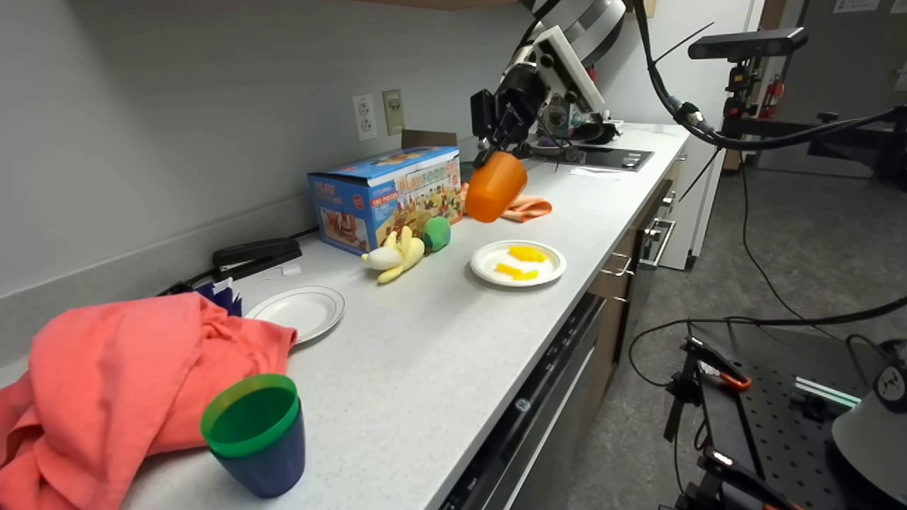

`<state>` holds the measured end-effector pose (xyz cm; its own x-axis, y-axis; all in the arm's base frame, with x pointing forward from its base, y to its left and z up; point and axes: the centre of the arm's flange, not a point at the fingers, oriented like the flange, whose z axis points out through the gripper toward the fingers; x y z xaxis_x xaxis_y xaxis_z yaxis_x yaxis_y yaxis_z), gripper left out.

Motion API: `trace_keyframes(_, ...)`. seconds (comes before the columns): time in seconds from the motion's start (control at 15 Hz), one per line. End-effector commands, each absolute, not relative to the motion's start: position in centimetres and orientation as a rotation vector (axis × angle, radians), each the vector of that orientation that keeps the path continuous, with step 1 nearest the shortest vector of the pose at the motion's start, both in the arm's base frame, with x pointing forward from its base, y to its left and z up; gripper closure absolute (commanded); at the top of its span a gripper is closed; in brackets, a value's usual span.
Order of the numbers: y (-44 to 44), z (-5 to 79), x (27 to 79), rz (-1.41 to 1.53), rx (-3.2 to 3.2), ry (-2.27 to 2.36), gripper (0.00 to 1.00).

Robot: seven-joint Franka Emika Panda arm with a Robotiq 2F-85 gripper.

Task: Transfer the chips onto the plate from the orange cup.

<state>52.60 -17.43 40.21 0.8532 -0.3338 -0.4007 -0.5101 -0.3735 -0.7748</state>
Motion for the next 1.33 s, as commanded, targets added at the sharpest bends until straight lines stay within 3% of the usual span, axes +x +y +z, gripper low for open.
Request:
trace_keyframes(0.0, -19.0, 40.5, 53.6, 0.225, -1.916, 0.608, 0.99)
trace_keyframes(0.73, -22.7, 37.1, 52.5, 0.401, -1.69, 0.735, 0.99)
trace_keyframes(1.27, -25.9, 34.2, 51.7, 0.34, -1.457, 0.79, 0.99)
